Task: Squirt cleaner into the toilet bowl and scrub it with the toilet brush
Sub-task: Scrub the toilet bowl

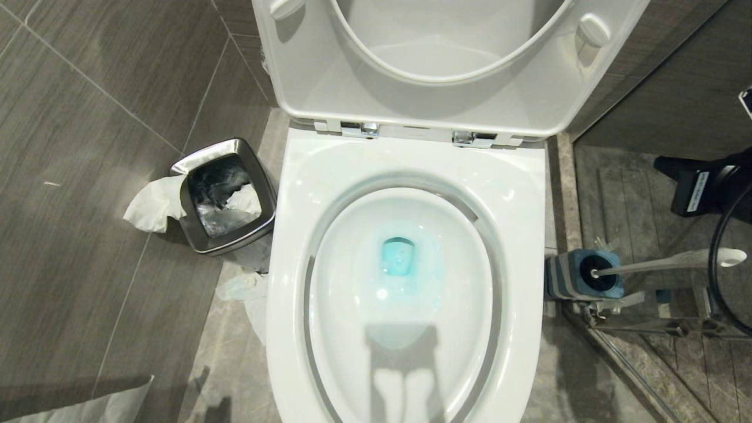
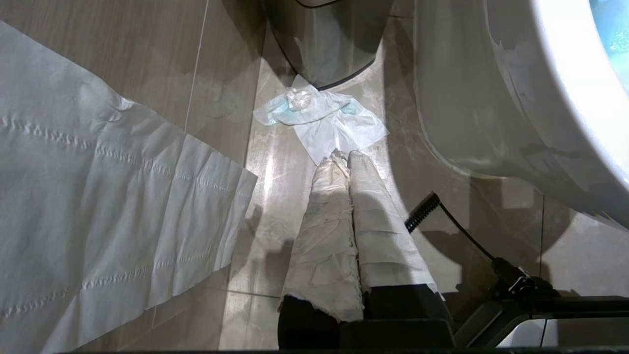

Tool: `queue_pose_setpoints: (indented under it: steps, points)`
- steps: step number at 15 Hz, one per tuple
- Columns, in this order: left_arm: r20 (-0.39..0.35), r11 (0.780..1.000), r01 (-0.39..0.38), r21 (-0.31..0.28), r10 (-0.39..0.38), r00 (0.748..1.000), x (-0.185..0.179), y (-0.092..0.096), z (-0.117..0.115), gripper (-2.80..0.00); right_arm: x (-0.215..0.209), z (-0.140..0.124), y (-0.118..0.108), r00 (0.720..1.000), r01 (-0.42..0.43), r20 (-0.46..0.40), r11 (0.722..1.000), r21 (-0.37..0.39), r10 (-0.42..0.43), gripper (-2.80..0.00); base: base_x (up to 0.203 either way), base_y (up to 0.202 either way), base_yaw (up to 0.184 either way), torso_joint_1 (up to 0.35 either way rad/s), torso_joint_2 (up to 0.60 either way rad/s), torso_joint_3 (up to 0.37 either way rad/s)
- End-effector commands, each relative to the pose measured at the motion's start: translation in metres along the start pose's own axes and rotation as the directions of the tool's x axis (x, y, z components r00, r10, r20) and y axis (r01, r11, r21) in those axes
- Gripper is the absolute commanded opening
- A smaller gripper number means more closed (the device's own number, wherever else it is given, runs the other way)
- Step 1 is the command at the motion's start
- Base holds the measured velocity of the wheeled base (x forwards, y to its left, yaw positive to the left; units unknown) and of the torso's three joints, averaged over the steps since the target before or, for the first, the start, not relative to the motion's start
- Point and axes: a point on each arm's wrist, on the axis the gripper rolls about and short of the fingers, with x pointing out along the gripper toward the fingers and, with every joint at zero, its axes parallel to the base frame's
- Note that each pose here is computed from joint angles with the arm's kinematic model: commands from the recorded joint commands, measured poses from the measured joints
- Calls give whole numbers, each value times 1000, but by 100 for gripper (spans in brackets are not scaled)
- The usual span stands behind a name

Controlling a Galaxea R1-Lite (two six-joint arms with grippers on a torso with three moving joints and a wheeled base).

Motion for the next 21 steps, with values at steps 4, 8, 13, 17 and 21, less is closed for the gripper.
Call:
queue_pose_setpoints:
  steps: [4,8,13,17,21]
  points:
    - [-3,1000,-1,0,1,1000,0,0,0,-280,-62,11,-3,1000,-2,16,1000,-2,3,-280,0,0,0,0,0,0]
    - [-3,1000,-1,0,1,1000,0,0,0,-280,-107,-1,-3,998,-14,-63,1000,-2,14,-280,0,0,0,0,0,0]
    - [-2,1000,-1,0,1,1000,0,0,0,-280,-133,-27,0,996,-4,-84,1000,3,4,-280,0,0,0,0,0,0]
    - [-2,1000,-1,0,1,1000,0,0,0,-280,-155,-40,2,999,-5,-49,1000,19,6,-280,0,0,0,0,0,0]
    - [-1,1000,-1,0,1,1000,0,0,0,-280,-182,-51,2,1000,21,4,1000,20,-21,-280,0,0,0,0,0,0]
